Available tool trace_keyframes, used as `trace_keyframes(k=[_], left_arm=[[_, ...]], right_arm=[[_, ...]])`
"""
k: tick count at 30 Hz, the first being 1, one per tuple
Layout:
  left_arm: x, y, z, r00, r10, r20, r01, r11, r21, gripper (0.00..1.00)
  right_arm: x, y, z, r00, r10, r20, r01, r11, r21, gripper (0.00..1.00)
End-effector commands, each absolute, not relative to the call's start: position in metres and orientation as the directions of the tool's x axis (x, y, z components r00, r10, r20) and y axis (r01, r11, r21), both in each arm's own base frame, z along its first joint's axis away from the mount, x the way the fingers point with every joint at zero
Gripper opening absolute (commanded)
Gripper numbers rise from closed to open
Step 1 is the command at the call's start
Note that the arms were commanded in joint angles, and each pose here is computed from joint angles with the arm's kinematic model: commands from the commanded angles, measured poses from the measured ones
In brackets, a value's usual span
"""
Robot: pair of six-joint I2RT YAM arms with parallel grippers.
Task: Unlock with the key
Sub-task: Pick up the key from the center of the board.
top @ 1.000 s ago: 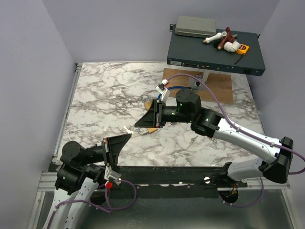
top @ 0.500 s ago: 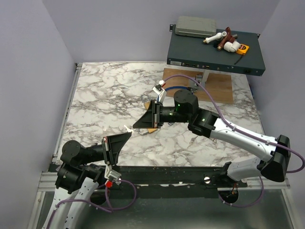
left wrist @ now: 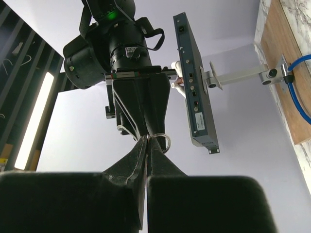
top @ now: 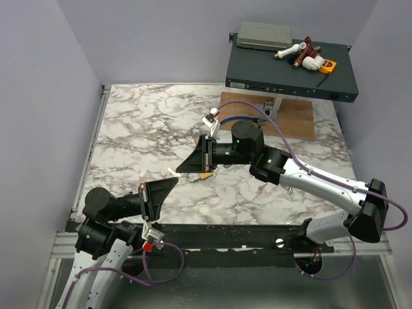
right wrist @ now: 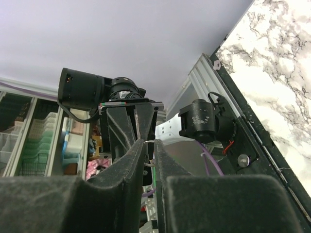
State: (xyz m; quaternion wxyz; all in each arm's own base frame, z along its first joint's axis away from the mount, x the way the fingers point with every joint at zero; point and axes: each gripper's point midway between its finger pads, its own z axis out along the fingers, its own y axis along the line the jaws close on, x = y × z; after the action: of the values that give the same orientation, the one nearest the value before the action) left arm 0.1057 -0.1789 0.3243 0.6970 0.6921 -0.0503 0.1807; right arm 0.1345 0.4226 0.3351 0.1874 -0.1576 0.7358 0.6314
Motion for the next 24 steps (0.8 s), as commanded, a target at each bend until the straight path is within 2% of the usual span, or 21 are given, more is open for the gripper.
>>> trace_keyframes(k=[1,6,24], left_arm=[[0.105,-0.179,0.333,0.925,0.184,0.334,-0.337,-0.014,0.941,0.0],[0.106,-0.179,0.333,0.924,0.187,0.333,-0.337,-0.013,0.941,0.0],[0.103,-0.177,0.338,0.918,0.193,0.348,-0.354,0.0,0.935,0.0]], right_arm=[[0.128,0.423,0.34,-0.87,-0.017,-0.493,-0.492,0.11,0.864,0.2],[0.13,0.417,0.343,-0.861,0.008,-0.508,-0.503,0.132,0.854,0.25],[0.128,0.409,0.347,-0.862,0.026,-0.507,-0.5,0.134,0.856,0.25]])
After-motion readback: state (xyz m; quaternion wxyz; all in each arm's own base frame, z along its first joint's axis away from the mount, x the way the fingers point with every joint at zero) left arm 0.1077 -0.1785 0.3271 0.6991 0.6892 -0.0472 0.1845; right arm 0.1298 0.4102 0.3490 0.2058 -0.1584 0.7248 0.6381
